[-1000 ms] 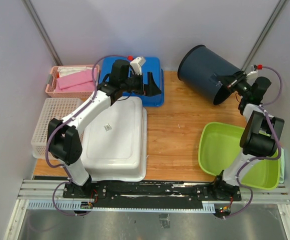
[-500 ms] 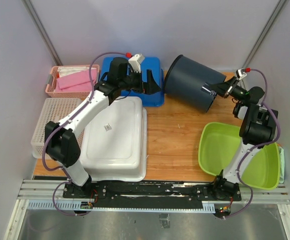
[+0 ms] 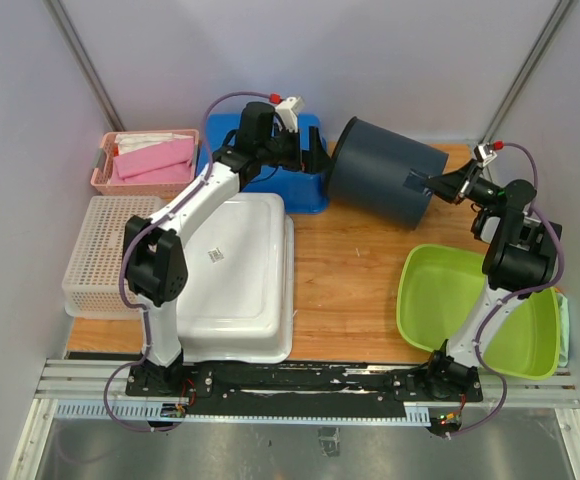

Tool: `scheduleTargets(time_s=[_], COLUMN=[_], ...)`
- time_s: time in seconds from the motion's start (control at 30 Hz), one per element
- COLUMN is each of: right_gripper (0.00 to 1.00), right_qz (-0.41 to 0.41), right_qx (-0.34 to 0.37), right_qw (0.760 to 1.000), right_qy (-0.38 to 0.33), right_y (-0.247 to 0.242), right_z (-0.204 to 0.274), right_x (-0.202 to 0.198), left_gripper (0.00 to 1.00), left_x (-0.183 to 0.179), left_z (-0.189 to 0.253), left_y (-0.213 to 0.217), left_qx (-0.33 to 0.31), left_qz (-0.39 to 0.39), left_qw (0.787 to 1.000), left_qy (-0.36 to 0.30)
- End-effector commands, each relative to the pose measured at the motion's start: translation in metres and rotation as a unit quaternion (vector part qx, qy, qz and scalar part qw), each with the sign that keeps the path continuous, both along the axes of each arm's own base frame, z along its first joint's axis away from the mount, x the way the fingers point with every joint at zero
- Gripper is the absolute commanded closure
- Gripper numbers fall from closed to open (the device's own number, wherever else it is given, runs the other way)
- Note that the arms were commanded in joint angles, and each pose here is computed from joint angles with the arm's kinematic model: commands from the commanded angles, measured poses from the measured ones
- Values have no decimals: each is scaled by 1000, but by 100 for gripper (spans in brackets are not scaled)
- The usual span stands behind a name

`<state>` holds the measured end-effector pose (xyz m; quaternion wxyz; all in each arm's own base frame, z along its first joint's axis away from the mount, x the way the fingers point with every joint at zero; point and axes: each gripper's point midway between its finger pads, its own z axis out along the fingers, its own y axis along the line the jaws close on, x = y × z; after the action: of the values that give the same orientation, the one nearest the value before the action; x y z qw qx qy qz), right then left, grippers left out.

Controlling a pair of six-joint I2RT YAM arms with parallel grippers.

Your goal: Turn the large container upside down

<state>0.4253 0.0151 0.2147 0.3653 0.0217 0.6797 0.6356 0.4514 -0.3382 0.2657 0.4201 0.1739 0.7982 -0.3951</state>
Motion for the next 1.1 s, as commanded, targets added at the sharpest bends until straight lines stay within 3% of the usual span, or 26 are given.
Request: scheduleTargets(time_s=[0.0, 0.37, 0.6, 0.73, 1.0, 1.07], right_gripper=[68, 58, 58, 58, 58, 58], right_qz=[-3, 1, 1, -4, -15, -18], right_qx=[-22, -19, -16, -14, -10, -7], right_qw=[999, 999, 1000, 1000, 999, 999], right_qy=[-40, -32, -26, -28, -33, -29], right_y=[-4, -1, -1, -2, -1, 0], right_z=[7, 0, -4, -2, 6, 4], right_x=[-9, -8, -6, -6, -9, -9], left_gripper=[1, 1, 11, 25, 66, 72], left_x=[13, 46, 41, 35, 8, 3], left_z=[10, -13, -13, -1, -7, -6], left_y=[-16, -53, -70, -67, -75, -78], left_qx=[-31, -71, -130, -138, -131, -127], left_qz=[-32, -126, -180, -177, -177, -168], left_qw=[997, 987, 974, 974, 975, 977], left_qy=[-67, -71, -35, -42, -26, -24])
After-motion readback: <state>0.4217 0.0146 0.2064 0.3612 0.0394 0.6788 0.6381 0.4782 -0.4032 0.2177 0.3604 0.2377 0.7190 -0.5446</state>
